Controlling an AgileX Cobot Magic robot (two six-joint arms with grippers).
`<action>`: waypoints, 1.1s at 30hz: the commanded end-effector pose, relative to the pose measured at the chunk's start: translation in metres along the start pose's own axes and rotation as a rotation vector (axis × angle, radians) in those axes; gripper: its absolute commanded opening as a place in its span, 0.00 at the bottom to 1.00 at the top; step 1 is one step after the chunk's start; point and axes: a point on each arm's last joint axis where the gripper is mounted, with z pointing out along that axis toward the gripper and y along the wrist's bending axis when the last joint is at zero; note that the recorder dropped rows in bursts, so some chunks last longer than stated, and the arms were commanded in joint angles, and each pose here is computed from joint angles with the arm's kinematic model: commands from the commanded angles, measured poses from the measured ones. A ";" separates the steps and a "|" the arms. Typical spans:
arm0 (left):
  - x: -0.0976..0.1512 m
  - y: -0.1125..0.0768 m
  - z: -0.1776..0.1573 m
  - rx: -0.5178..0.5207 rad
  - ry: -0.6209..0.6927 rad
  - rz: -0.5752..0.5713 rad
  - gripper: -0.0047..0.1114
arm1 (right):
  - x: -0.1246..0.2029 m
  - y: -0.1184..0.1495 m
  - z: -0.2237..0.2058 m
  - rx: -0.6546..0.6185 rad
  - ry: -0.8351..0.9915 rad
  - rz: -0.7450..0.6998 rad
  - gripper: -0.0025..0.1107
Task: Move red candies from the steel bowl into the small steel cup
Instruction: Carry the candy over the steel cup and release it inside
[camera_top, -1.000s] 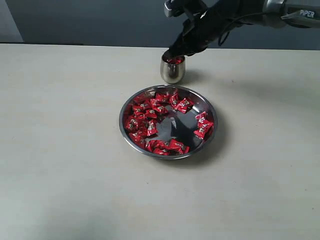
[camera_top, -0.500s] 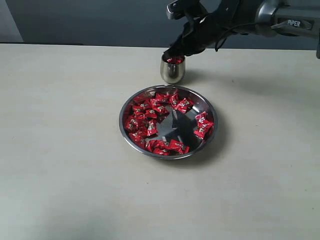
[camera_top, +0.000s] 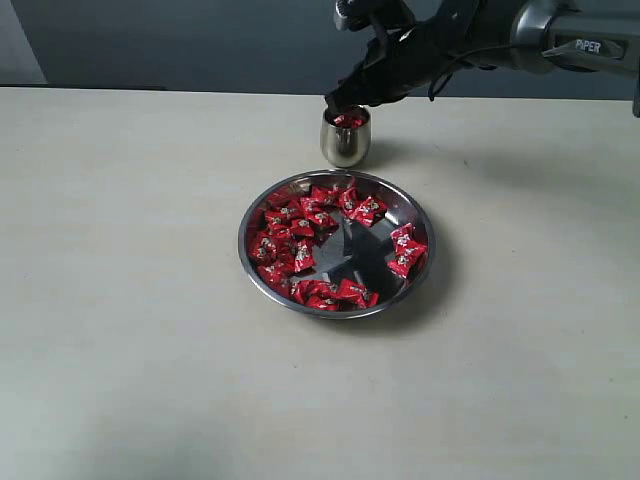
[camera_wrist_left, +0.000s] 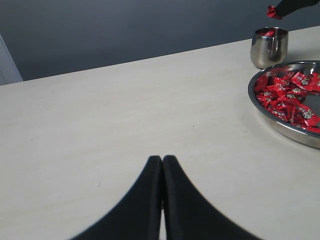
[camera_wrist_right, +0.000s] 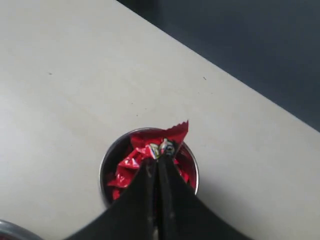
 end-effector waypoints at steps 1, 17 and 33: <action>-0.001 0.000 0.000 0.004 -0.015 -0.006 0.04 | -0.002 -0.004 -0.003 0.007 -0.013 0.007 0.02; -0.001 0.000 0.000 0.004 -0.015 -0.006 0.04 | 0.000 -0.002 -0.003 -0.016 0.013 0.026 0.23; -0.001 0.000 0.000 0.004 -0.015 -0.006 0.04 | 0.000 0.018 -0.036 -0.222 0.206 0.006 0.23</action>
